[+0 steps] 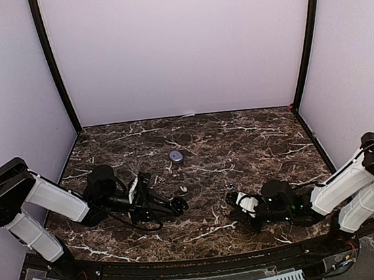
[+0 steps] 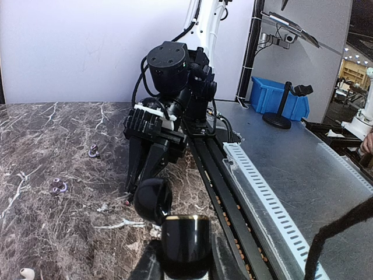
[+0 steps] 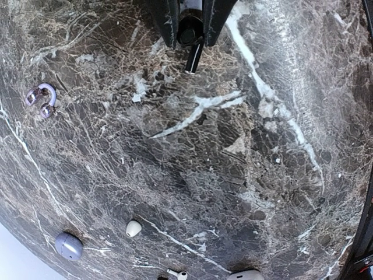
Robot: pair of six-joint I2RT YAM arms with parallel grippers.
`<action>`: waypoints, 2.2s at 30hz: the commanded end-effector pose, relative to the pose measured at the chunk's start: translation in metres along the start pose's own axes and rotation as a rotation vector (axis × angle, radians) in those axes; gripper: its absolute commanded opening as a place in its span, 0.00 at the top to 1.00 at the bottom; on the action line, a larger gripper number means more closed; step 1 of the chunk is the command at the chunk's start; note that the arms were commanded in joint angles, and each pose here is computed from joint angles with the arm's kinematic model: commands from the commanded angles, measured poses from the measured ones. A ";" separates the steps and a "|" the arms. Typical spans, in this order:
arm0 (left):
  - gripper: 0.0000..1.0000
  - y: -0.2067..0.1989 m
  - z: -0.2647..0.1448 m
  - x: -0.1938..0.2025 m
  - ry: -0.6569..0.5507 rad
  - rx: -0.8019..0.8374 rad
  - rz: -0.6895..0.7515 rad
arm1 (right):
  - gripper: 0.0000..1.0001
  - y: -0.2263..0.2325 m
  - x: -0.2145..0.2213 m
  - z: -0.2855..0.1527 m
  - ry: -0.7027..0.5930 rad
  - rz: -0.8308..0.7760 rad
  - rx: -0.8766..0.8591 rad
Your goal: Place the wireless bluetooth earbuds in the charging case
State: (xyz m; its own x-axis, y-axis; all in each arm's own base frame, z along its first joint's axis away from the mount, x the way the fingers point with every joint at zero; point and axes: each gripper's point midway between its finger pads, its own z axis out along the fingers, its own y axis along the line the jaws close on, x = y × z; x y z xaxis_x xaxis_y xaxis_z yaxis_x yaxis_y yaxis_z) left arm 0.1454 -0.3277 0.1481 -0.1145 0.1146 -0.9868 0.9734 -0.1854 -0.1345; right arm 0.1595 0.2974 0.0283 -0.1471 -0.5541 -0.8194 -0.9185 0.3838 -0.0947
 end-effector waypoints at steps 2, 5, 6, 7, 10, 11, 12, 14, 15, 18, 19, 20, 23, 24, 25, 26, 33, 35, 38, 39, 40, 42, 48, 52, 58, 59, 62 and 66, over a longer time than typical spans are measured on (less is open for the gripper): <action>0.76 -0.002 0.003 -0.008 -0.018 0.028 0.045 | 0.91 0.004 -0.024 -0.006 -0.044 -0.053 -0.028; 0.77 0.001 0.004 -0.009 -0.018 0.027 0.055 | 0.91 0.007 -0.034 -0.012 -0.077 -0.087 -0.037; 0.77 0.001 0.005 -0.009 -0.017 0.032 0.055 | 0.92 0.008 -0.040 -0.015 -0.096 -0.099 -0.038; 0.77 0.001 0.006 -0.009 -0.016 0.036 0.057 | 0.92 0.008 -0.042 -0.016 -0.103 -0.112 -0.040; 0.77 0.002 0.009 -0.008 -0.011 0.045 0.055 | 0.92 0.010 -0.049 -0.021 -0.127 -0.151 -0.041; 0.77 0.003 0.010 -0.009 -0.011 0.048 0.055 | 0.93 0.011 -0.051 -0.023 -0.132 -0.164 -0.043; 0.78 0.003 0.011 -0.008 -0.010 0.050 0.056 | 0.93 0.012 -0.053 -0.024 -0.140 -0.176 -0.045; 0.77 0.003 0.013 -0.007 -0.008 0.058 0.054 | 0.93 0.013 -0.058 -0.026 -0.149 -0.200 -0.050; 0.78 0.003 0.014 -0.008 -0.007 0.061 0.058 | 0.93 0.013 -0.061 -0.027 -0.153 -0.212 -0.051; 0.78 0.002 0.018 -0.008 -0.007 0.069 0.069 | 0.94 0.016 -0.072 -0.031 -0.167 -0.249 -0.059; 0.78 0.002 0.019 -0.008 -0.007 0.075 0.070 | 0.94 0.017 -0.078 -0.033 -0.175 -0.258 -0.063; 0.78 0.002 0.019 -0.008 -0.008 0.079 0.074 | 0.94 0.018 -0.083 -0.034 -0.184 -0.266 -0.069; 0.79 0.002 0.021 -0.009 -0.011 0.086 0.078 | 0.95 0.023 -0.102 -0.040 -0.221 -0.279 -0.084; 0.79 0.002 0.022 -0.009 -0.010 0.089 0.077 | 0.95 0.025 -0.107 -0.041 -0.231 -0.284 -0.089; 0.79 0.003 0.022 -0.008 -0.010 0.089 0.076 | 0.95 0.028 -0.113 -0.043 -0.243 -0.291 -0.092; 0.79 0.003 0.023 -0.008 -0.010 0.086 0.076 | 0.95 0.029 -0.117 -0.043 -0.249 -0.295 -0.093; 0.81 0.008 0.021 -0.008 -0.013 0.035 0.110 | 0.96 0.042 -0.133 -0.041 -0.267 -0.315 -0.120; 0.81 0.009 0.022 -0.005 -0.001 0.027 0.107 | 0.96 0.044 -0.137 -0.041 -0.271 -0.320 -0.125; 0.81 0.010 0.023 -0.001 0.018 0.019 0.099 | 0.96 0.048 -0.142 -0.040 -0.272 -0.328 -0.132; 0.81 0.010 0.023 0.000 0.020 0.016 0.101 | 0.96 0.049 -0.144 -0.040 -0.269 -0.330 -0.135; 0.81 0.010 0.024 0.000 0.022 0.012 0.101 | 0.96 0.049 -0.145 -0.038 -0.261 -0.330 -0.137; 0.81 0.011 0.024 0.002 0.026 0.004 0.097 | 0.96 0.051 -0.146 -0.035 -0.245 -0.333 -0.137; 0.81 0.012 0.026 0.006 0.037 -0.013 0.098 | 0.96 0.053 -0.150 -0.027 -0.222 -0.332 -0.134; 0.81 0.012 0.027 0.010 0.051 -0.030 0.110 | 0.97 0.053 -0.152 -0.023 -0.211 -0.314 -0.130; 0.81 0.013 0.027 0.008 0.050 -0.037 0.110 | 0.97 0.055 -0.148 -0.021 -0.198 -0.307 -0.136; 0.81 0.013 0.027 0.009 0.050 -0.037 0.108 | 0.97 0.056 -0.147 -0.020 -0.194 -0.314 -0.132; 0.81 0.013 0.028 0.009 0.047 -0.040 0.112 | 0.98 0.056 -0.145 -0.018 -0.181 -0.323 -0.128; 0.81 0.013 0.027 0.009 0.040 -0.053 0.126 | 0.98 0.058 -0.148 -0.017 -0.182 -0.308 -0.136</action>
State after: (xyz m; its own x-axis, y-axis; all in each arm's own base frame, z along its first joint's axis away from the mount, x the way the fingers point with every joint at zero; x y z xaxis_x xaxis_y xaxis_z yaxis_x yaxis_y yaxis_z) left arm 0.1553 -0.3565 0.1270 -0.0255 0.1624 -0.9864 0.9875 -0.1495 -0.0501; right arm 0.1219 0.3800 0.1410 0.2037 -0.5041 -0.8393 -0.9515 0.1000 -0.2910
